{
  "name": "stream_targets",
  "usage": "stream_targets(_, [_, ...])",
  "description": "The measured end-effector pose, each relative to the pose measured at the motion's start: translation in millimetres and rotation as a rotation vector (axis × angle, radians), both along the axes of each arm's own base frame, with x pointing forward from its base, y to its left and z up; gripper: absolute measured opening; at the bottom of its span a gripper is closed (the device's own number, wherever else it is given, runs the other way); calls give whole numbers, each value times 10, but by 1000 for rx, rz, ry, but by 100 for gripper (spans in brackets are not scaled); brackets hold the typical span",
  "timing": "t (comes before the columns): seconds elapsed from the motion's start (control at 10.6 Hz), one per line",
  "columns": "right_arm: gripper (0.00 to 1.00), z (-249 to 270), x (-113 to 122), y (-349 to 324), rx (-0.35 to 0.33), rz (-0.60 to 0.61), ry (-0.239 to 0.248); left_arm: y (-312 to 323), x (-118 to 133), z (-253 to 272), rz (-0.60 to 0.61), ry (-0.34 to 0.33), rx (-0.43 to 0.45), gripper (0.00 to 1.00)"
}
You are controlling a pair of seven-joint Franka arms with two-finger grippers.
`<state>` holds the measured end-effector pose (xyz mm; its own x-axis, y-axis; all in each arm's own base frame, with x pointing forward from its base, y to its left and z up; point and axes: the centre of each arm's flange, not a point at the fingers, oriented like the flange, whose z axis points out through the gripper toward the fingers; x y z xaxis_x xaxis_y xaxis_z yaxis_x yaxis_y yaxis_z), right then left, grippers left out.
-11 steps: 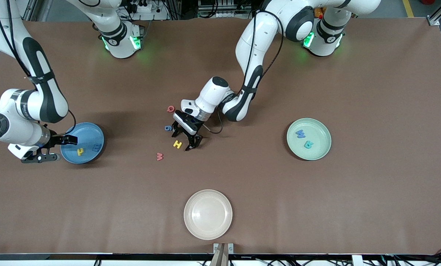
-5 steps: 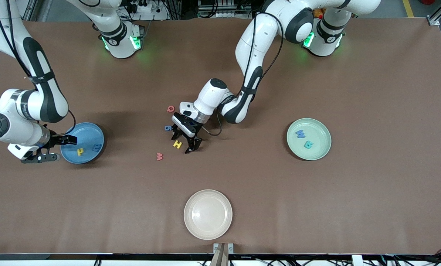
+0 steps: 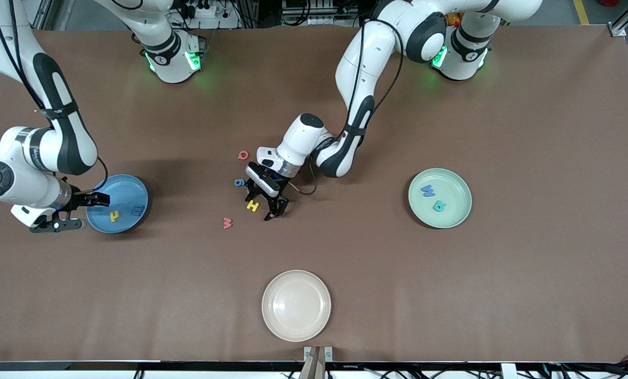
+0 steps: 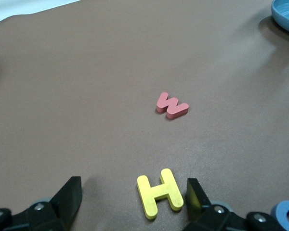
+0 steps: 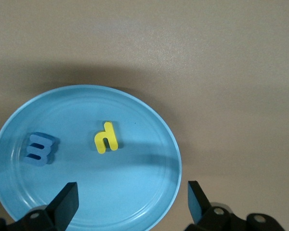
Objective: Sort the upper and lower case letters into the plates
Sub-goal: 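Lower the left gripper onto the yellow H and grasp it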
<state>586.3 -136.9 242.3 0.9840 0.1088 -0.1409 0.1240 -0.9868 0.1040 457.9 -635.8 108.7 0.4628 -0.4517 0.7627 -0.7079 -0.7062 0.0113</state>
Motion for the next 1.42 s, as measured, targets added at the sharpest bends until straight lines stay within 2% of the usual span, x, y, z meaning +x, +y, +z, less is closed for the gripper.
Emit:
stream_targets(0.19, [100,0,0,0,0,0,0,-4,3,10,-1,-4,0,85])
stream_targets(0.28, [100,0,0,0,0,0,0,-7,3,15,-2,-5,-1,84])
stream_targets(0.38, [100,0,0,0,0,0,0,-8,14,30,-1,-9,-2,69])
stream_targets(0.66, [100,0,0,0,0,1,0,-10,18,40,-2,-11,-3,58])
stream_targets(0.76, [100,0,0,0,0,1,0,-12,18,42,-2,-11,-4,57])
stream_targets(0.95, [100,0,1,0,-1,1,0,-17,17,50,-2,-12,-5,46])
stream_targets(1.04, [100,0,1,1,-1,1,0,-25,17,63,-3,-14,-8,33])
stream_targets(1.42, [100,6,12,18,0,4,-6,-33,24,73,-3,-10,-3,33])
